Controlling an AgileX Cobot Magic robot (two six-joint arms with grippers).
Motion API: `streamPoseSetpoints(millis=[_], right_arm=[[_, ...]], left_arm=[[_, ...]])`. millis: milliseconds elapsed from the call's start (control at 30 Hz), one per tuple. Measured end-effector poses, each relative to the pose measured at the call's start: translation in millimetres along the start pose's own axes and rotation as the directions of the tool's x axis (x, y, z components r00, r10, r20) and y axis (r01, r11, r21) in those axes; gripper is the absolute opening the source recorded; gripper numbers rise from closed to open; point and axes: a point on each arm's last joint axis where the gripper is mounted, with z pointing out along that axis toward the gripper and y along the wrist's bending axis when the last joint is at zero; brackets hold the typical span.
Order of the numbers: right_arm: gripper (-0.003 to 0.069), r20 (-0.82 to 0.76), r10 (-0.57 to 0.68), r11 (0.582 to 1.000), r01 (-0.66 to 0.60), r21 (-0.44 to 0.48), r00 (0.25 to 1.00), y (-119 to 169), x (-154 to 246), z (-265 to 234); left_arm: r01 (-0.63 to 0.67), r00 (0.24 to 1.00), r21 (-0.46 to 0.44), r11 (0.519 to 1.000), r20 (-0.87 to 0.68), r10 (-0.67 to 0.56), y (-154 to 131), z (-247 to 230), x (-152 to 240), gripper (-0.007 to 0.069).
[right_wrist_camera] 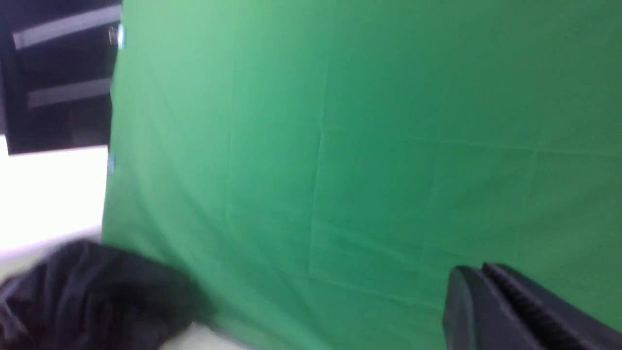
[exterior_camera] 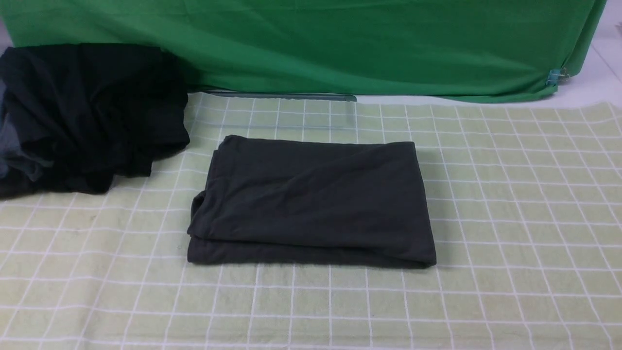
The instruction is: Fold a long-sleeved shirt over a green coffee tablecloth.
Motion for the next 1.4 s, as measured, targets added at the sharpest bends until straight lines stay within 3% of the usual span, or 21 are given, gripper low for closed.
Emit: streamPoseSetpoints(millis=[133,300,1067,1267,1367,1400], right_arm=[[0.0006,0.166,0.008,1.0,-0.01,0.012,0.986,1,21,-44],[0.0028,0.237,0.022,1.0,-0.026,0.012,0.971,1,28,-61],[0.0102,0.224,0.029,0.999,-0.032,0.01,0.974,1,30,-61],[0.0118,0.224,0.029,0.999,-0.032,0.01,0.974,1,30,-61],[0.0126,0.224,0.029,0.999,-0.032,0.01,0.974,1,30,-61],[0.0126,0.224,0.029,0.999,-0.032,0.01,0.974,1,30,-61]], left_arm=[[-0.001,1.0,-0.009,1.0,-0.01,0.001,8,-2,29,-0.0002],[0.012,0.999,-0.004,1.0,-0.03,-0.012,10,3,39,-0.0002],[-0.024,1.0,-0.006,1.0,-0.008,0.024,10,3,38,0.0],[-0.094,0.986,-0.065,0.993,0.131,0.102,15,6,33,0.0001],[-0.119,0.955,-0.143,0.982,0.254,0.153,21,12,42,0.0001],[-0.128,0.95,-0.127,0.984,0.268,0.159,22,12,43,0.0001]])
